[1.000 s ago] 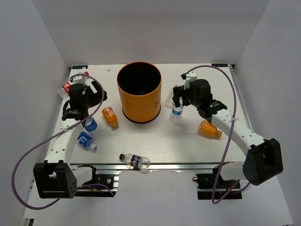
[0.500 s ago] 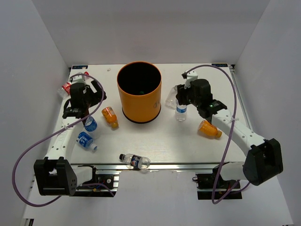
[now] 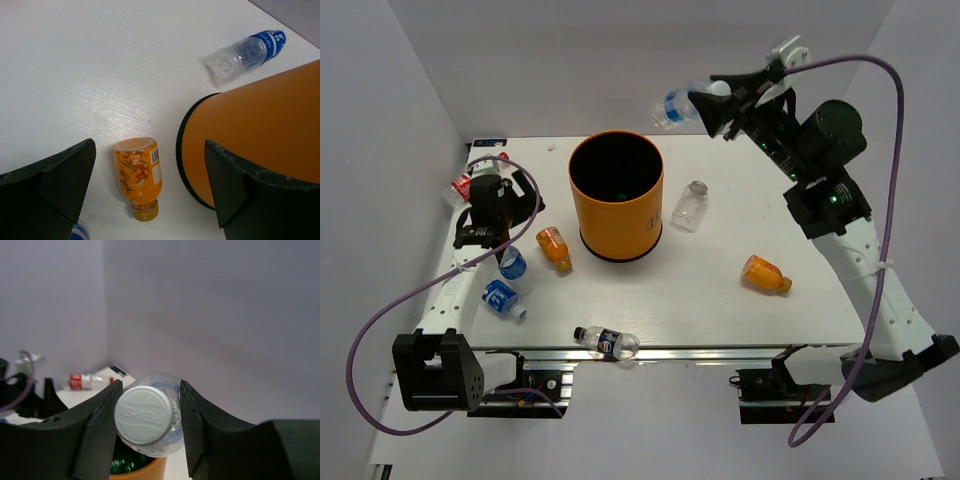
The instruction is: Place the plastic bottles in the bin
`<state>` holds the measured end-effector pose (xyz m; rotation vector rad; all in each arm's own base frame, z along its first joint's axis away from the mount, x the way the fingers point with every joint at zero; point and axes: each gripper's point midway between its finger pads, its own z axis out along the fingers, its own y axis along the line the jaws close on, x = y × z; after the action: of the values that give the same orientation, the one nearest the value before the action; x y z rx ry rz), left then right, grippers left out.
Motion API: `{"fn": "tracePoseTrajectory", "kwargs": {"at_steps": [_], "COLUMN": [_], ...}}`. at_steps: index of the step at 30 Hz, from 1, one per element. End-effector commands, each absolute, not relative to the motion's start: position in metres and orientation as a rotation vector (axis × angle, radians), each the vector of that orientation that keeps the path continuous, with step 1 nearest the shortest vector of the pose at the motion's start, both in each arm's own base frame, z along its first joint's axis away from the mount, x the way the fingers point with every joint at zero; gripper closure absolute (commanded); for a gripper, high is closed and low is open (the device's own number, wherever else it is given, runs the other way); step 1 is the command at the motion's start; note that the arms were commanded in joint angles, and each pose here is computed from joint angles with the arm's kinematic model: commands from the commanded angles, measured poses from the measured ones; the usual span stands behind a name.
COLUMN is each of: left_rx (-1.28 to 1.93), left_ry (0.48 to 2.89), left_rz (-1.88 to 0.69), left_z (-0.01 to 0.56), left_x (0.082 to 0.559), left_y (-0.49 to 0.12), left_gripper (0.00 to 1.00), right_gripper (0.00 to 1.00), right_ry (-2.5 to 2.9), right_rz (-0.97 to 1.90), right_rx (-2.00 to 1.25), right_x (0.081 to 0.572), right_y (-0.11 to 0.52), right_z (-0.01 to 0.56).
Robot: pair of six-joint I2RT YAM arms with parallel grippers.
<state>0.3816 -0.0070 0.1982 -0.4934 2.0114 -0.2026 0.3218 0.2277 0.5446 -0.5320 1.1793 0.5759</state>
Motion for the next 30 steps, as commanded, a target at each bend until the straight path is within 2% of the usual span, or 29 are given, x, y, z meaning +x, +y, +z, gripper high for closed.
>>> {"fn": "tracePoseTrajectory", "kwargs": {"at_steps": [1,3,7,8,10,11,14,16,21,27,29,30], "left_rx": [-0.507,-0.518,-0.557,-0.56,-0.566,-0.572,-0.634,-0.638,-0.647,-0.611,-0.597,-0.592], "left_ry": [1.966,1.965,1.955,1.956,1.962,1.962,1.957,1.962,1.985,1.98,1.981,1.972], "left_rz": [-0.188,-0.191,-0.153,-0.151,-0.151,-0.154,-0.117,-0.105,-0.111,-0.118,-0.116,-0.121], "left_z": [0.218,0.218,0.216,0.216,0.215,0.214,0.212,0.214,0.215,0.235,0.24,0.247], "left_x": [0.385,0.385,0.385,0.385,0.385,0.386,0.387,0.39,0.395,0.41,0.414,0.417], "left_y": [-0.003,-0.003,0.005,0.005,0.005,0.005,0.012,0.014,0.012,0.005,0.0,-0.003], "left_gripper": [0.02,0.02,0.02,0.02,0.02,0.02,0.02,0.02,0.02,0.02,0.02,0.02], "right_gripper": [0.73,0.73,0.67,0.61,0.54,0.42,0.2,0.11,0.11,0.11,0.11,0.11], "right_ry": [1.135,1.144,1.244,1.267,1.341,1.349,1.377,1.374,1.354,1.335,1.359,1.41], "right_rz": [0.716,0.762,0.798,0.803,0.798,0.795,0.799,0.807,0.756,0.607,0.536,0.521], "right_rx": [-0.71,-0.742,-0.785,-0.793,-0.807,-0.817,-0.844,-0.85,-0.791,-0.575,-0.487,-0.438], "right_x": [0.324,0.324,0.34,0.343,0.351,0.353,0.355,0.352,0.346,0.334,0.337,0.341], "right_y": [0.282,0.298,0.326,0.33,0.338,0.339,0.343,0.343,0.325,0.264,0.24,0.231], "right_z": [0.54,0.535,0.484,0.475,0.451,0.447,0.437,0.44,0.45,0.465,0.46,0.44]}}
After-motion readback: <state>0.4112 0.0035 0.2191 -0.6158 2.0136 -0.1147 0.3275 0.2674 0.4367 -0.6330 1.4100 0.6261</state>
